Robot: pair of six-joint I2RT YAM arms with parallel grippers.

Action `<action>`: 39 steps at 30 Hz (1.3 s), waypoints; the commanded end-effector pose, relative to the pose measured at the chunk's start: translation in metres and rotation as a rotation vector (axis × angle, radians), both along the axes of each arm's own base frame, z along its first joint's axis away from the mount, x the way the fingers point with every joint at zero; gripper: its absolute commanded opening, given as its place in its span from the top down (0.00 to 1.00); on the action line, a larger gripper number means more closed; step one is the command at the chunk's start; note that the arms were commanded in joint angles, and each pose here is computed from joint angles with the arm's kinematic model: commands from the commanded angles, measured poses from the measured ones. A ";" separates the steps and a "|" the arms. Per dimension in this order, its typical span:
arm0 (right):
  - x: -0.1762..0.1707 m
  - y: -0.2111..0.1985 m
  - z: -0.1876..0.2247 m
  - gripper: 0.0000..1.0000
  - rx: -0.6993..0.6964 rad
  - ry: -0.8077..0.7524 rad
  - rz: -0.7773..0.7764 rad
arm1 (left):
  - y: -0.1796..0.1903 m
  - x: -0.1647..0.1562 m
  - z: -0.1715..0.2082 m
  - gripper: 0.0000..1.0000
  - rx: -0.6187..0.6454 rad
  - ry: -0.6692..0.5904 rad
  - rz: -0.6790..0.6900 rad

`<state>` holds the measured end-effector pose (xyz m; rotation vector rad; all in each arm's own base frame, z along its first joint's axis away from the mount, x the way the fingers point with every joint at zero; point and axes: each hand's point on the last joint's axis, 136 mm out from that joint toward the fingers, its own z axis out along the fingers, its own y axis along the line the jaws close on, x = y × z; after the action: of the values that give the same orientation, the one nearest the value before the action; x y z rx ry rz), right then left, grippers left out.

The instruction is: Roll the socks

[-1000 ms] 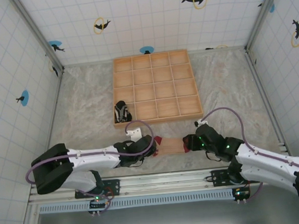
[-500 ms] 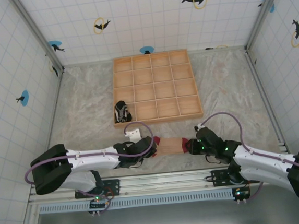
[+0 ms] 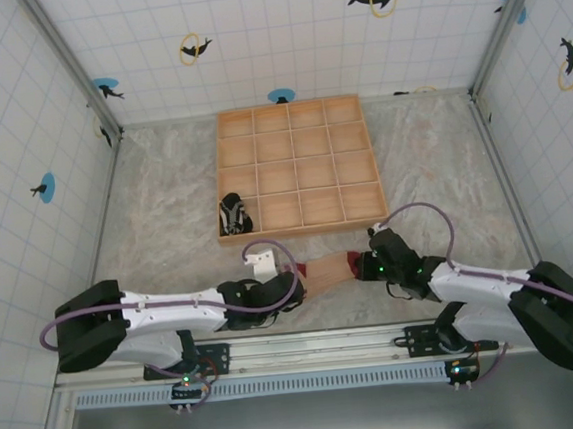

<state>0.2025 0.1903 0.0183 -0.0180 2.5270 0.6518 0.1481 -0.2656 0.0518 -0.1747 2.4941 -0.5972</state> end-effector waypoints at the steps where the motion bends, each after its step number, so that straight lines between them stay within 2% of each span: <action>1: 0.030 0.013 0.020 1.00 -0.026 -0.099 0.039 | 0.006 0.000 -0.002 1.00 0.020 -0.031 0.016; 5: 0.042 0.027 0.021 1.00 -0.031 -0.112 0.082 | 0.008 -0.005 -0.012 1.00 0.036 -0.016 0.049; 10: 0.043 0.033 0.028 0.86 -0.021 -0.167 0.136 | 0.011 -0.005 -0.018 1.00 0.080 0.016 0.103; 11: 0.042 0.033 0.032 0.81 -0.014 -0.193 0.155 | 0.011 -0.005 -0.018 1.00 0.092 0.017 0.110; 13: 0.039 0.033 0.040 0.64 -0.011 -0.237 0.189 | 0.009 -0.004 -0.017 1.00 0.100 0.019 0.119; 18: 0.025 0.033 0.062 0.32 -0.006 -0.335 0.287 | 0.007 -0.006 -0.022 1.00 0.118 0.053 0.141; 20: 0.015 0.034 0.069 0.25 0.004 -0.383 0.319 | 0.007 -0.007 -0.023 1.00 0.119 0.067 0.159; 24: -0.012 0.035 0.073 0.22 0.019 -0.463 0.378 | 0.005 -0.009 -0.026 1.00 0.108 0.097 0.186; 32: -0.067 0.049 0.063 0.22 0.042 -0.631 0.545 | -0.007 -0.011 -0.026 1.00 0.090 0.131 0.204; 39: -0.087 0.061 0.063 0.25 -0.040 -0.784 0.629 | -0.022 -0.010 -0.026 1.00 0.071 0.164 0.192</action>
<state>0.1043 0.2505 0.0645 -0.9736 1.8556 0.7233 0.1434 -0.2863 0.0320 -0.4393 2.5607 -0.4583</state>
